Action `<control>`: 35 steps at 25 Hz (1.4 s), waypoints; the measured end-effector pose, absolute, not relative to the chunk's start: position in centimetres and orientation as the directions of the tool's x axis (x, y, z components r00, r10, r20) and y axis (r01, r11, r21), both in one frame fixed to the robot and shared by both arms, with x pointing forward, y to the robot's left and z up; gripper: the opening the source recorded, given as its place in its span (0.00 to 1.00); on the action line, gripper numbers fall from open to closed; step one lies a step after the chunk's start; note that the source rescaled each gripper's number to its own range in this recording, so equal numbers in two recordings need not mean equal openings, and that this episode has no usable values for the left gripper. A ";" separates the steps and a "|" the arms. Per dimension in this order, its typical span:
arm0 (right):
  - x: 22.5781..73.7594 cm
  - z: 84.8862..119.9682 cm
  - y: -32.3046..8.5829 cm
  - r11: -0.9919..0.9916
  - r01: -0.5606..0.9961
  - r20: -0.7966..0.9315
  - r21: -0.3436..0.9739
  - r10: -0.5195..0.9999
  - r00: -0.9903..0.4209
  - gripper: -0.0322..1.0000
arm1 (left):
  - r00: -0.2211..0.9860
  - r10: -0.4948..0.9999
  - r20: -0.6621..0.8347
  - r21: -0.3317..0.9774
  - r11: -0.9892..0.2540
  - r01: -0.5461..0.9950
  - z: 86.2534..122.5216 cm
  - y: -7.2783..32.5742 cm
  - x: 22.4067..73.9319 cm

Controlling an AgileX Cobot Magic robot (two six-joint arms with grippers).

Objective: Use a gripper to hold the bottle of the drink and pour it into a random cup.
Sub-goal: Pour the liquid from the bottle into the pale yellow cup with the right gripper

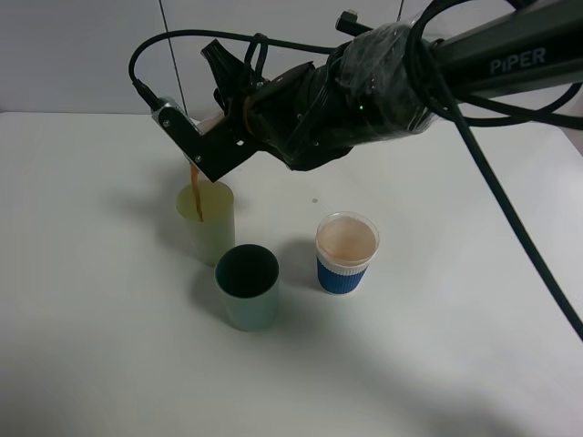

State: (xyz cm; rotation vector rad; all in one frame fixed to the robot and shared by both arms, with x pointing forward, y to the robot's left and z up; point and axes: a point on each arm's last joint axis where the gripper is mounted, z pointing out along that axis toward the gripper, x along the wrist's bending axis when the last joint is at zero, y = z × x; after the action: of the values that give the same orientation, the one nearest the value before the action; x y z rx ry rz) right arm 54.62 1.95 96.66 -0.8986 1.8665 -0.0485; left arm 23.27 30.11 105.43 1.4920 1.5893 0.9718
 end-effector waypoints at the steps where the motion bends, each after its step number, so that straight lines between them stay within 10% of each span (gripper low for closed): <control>1: 54.6 96.7 1.9 0.715 -0.560 -0.771 -0.419 -0.606 -0.197 0.05 | -0.053 0.998 -0.016 0.897 0.038 0.440 105.4 30.1 23.3; 35: 54.6 96.7 2.0 0.610 -0.588 -0.702 -0.530 -0.705 -0.099 0.03 | -0.053 0.998 -0.016 0.897 0.038 0.440 105.4 30.1 23.3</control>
State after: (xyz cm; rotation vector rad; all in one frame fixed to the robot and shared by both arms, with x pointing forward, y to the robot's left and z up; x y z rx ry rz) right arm 54.60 2.05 96.70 -1.0542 1.7805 -0.1386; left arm 23.27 30.11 105.43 1.4920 1.5893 0.9718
